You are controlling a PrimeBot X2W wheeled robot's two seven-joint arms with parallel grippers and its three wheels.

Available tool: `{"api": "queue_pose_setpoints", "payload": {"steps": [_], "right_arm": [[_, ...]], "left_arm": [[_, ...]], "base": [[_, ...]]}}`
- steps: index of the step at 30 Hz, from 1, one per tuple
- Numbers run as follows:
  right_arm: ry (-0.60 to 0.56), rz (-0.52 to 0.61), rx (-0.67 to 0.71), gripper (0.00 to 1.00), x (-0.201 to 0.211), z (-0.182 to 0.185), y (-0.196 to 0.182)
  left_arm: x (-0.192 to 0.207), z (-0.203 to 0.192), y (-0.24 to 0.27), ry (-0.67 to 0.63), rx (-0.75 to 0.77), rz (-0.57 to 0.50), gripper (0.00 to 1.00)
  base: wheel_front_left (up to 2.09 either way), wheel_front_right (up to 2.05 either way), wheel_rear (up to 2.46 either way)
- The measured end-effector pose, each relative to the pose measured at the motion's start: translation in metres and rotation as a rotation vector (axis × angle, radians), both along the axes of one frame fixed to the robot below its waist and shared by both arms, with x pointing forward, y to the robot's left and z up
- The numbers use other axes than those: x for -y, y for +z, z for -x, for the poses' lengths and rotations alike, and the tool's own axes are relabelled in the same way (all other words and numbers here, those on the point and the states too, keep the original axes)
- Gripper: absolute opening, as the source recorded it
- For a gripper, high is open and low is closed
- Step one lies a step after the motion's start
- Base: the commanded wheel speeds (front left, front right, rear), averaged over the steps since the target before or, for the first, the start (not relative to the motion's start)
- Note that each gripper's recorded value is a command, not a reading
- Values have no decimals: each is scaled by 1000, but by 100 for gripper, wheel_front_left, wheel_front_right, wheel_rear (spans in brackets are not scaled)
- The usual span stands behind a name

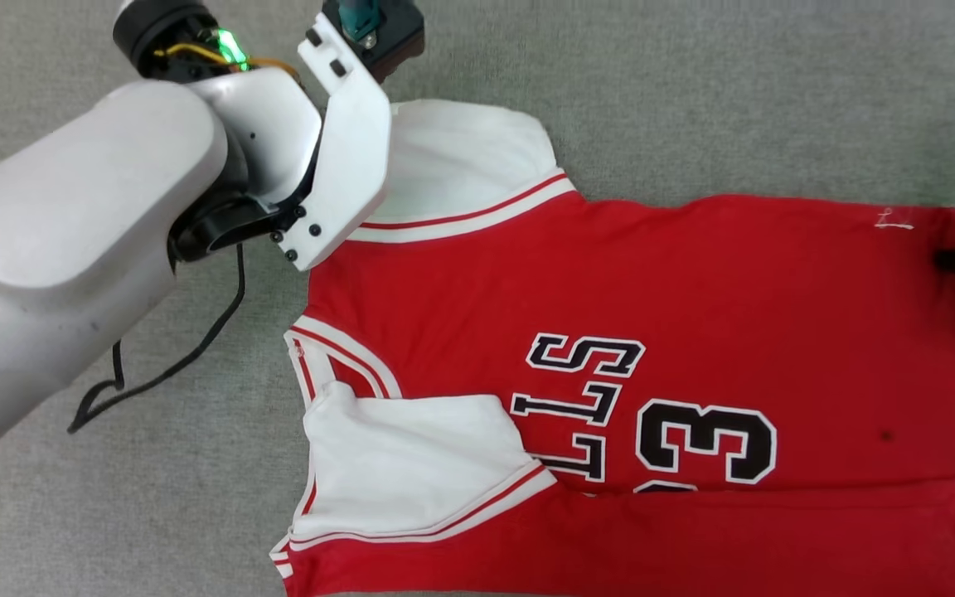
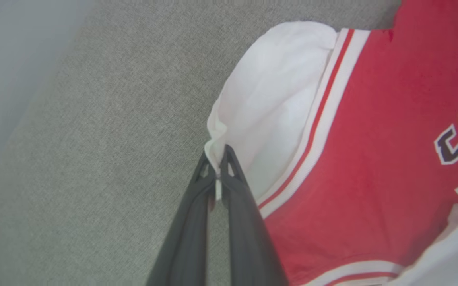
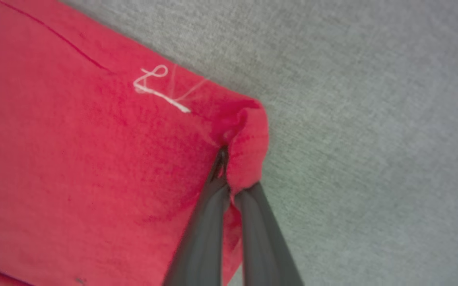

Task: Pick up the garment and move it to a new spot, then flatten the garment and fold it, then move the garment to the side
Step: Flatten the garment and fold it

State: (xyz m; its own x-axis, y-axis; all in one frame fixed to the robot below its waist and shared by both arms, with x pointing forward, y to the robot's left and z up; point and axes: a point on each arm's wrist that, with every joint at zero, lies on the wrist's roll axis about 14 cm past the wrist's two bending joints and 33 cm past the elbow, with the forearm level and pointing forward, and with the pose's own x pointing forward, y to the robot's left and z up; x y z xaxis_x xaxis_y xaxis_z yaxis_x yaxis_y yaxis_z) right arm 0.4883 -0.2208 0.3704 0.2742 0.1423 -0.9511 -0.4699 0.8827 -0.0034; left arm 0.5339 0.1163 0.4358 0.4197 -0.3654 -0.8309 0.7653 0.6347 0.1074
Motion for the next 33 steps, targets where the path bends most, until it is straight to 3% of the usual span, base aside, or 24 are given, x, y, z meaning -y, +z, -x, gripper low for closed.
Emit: {"api": "queue_pose_setpoints", "payload": {"steps": [10,15,24,33], "right_arm": [[3,-74,221,0,-3,9,57],[22,-109,343,0,-2,32,88],[19,-138,370,0,1,74,89],[33,-125,257,0,3,121,56]], "left_arm": [[0,29,50,-9,94,43,0],[1,71,75,-43,124,57,0],[-11,143,61,-57,41,40,0],[-22,207,16,-46,-127,13,0]], "base": [[0,0,0],[0,0,0],[0,0,0],[0,0,0]]}}
